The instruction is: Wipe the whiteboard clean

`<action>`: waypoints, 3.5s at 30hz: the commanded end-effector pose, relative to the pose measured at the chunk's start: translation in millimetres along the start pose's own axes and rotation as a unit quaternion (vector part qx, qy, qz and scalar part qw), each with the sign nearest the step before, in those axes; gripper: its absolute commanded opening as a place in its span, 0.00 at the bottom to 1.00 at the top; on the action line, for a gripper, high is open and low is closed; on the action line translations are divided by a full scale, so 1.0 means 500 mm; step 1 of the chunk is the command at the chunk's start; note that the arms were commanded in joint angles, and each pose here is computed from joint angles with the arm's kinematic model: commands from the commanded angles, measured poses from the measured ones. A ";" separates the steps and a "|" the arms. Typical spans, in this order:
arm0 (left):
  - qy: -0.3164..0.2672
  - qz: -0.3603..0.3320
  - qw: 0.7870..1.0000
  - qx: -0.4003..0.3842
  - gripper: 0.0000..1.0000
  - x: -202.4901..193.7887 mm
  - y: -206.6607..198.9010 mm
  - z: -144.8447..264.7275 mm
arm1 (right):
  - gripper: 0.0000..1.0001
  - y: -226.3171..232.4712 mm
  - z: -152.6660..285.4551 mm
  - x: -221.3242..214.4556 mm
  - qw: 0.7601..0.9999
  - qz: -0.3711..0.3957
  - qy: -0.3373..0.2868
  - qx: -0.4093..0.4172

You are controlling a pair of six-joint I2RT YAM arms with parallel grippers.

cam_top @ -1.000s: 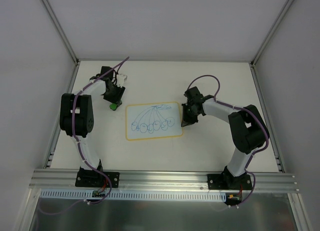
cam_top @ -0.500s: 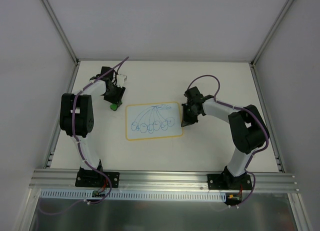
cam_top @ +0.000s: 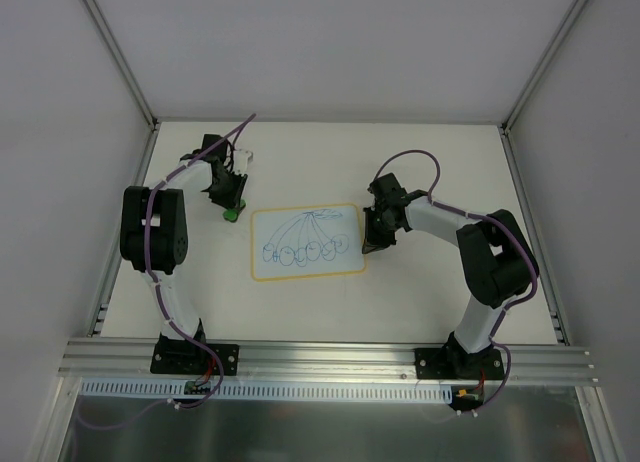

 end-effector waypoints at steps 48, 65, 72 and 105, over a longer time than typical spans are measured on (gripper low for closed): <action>0.077 0.179 0.978 0.070 0.00 -0.016 -0.321 -0.066 | 0.06 -0.017 -0.011 0.017 0.999 -0.003 -0.029 -0.038; 0.069 0.154 0.986 0.013 0.00 0.061 -0.398 -0.108 | 0.06 -0.020 -0.013 0.016 0.999 -0.004 -0.029 -0.041; 0.113 0.090 0.989 -0.029 0.00 0.039 -0.514 -0.133 | 0.06 -0.022 -0.007 0.015 0.998 -0.007 -0.033 -0.045; 0.105 0.096 0.990 0.002 0.00 0.082 -0.435 -0.097 | 0.06 -0.024 -0.006 0.013 0.998 -0.007 -0.034 -0.045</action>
Point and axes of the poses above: each gripper's point midway between its finger pads, its own z axis back along the fingers, its own y axis along the line the jaws close on, x = y × z, the point moved 1 cm from there along z, back along the fingers, and after that the axes turned 2 degrees about -z, right-handed, at the moved point
